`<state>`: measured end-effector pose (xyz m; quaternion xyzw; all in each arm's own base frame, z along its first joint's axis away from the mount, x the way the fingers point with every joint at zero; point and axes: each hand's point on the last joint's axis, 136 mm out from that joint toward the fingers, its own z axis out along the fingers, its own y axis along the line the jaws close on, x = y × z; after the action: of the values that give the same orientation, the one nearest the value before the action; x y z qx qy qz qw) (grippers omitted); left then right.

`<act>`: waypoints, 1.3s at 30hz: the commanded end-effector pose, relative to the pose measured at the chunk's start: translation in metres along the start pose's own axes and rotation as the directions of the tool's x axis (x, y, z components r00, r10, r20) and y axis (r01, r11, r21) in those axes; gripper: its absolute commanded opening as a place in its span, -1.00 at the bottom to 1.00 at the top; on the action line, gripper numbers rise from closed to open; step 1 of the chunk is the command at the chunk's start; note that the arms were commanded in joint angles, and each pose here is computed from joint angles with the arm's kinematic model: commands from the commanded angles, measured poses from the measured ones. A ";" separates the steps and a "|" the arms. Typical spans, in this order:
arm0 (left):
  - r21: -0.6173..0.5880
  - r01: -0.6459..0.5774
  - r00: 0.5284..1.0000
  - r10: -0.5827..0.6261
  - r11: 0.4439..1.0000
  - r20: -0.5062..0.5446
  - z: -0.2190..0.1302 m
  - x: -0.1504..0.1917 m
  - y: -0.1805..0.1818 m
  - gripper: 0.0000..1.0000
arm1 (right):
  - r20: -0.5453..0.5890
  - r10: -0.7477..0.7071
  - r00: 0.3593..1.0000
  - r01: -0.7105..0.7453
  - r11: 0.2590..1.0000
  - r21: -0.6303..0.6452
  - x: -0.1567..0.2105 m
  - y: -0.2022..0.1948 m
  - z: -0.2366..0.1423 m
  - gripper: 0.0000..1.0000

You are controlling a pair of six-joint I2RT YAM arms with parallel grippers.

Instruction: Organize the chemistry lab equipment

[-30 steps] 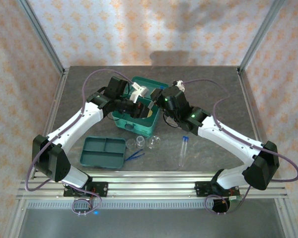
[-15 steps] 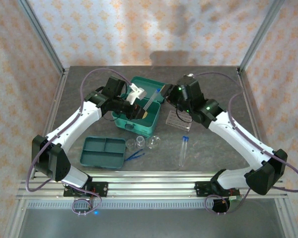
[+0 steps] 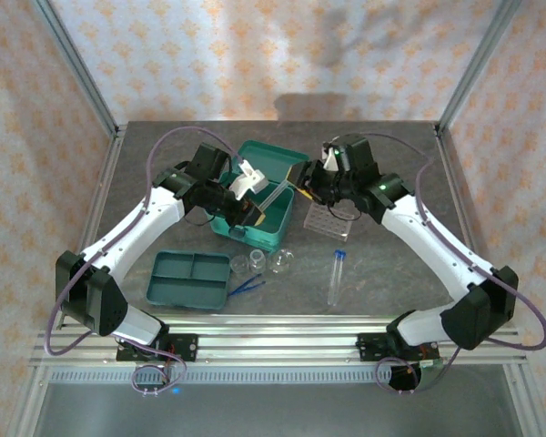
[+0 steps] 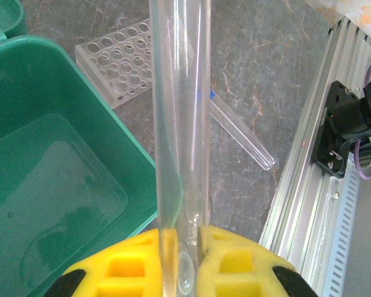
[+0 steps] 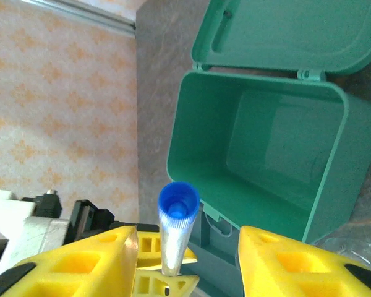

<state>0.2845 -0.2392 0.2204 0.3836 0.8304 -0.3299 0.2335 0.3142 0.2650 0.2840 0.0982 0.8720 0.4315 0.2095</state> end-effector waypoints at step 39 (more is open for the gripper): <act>0.063 -0.087 0.996 0.088 0.994 -0.014 -0.013 0.007 -0.020 -0.92 | -0.209 0.019 0.978 -0.056 0.983 -0.172 0.027 0.015 0.026 -0.66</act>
<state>0.2683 -0.2376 0.2217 0.4177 0.8134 -0.3383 0.2223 0.3019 0.3001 0.2680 0.0593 0.8536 0.5046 0.1151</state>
